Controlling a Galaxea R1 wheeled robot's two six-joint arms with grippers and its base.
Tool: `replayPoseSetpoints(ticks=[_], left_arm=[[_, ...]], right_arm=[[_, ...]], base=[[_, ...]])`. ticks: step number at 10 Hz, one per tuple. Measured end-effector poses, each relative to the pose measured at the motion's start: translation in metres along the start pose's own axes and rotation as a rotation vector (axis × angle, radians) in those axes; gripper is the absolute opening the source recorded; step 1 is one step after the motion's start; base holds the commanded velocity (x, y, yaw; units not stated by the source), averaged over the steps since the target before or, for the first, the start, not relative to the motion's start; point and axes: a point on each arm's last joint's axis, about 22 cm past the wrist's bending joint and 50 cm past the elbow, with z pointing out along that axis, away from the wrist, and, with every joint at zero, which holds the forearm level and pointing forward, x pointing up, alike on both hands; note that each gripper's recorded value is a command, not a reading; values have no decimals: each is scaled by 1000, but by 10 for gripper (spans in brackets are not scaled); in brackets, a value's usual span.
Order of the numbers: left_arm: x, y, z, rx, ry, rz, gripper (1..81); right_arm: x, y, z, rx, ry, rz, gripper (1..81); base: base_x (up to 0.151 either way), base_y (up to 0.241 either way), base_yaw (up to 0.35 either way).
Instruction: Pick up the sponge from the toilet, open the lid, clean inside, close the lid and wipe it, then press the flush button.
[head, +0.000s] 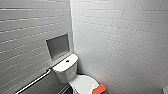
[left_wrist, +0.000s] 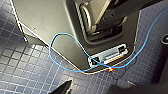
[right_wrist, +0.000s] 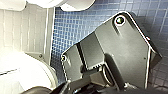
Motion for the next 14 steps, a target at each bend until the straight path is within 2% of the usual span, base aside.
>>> replayPoseSetpoints(ticks=[1, 4, 6, 10, 12, 14], left_arm=[[4, -1, 1, -2, 0, -1, 811], [-9, 3, 4, -20, -56, -22, 811], [-14, 4, 7, -31, -90, -36, 811], [9, -5, 16, -28, -77, -28, 811], [29, -13, 22, -22, -54, -20, 811], [34, -13, 29, -25, -48, -18, 811]], right_arm=[[28, -11, 0, 15, 26, 10, 811], [65, -2, 4, -20, 18, 86, 811], [107, -11, 17, -14, 38, 109, 811], [195, -31, 21, 10, 114, 74, 811], [249, -59, 26, 51, 164, 52, 811], [282, -72, 28, 70, 197, 38, 811]], base=[[0, 0, 0], [0, 0, 0], [0, 0, 0], [0, 0, 0], [0, 0, 0], [0, 0, 0]])
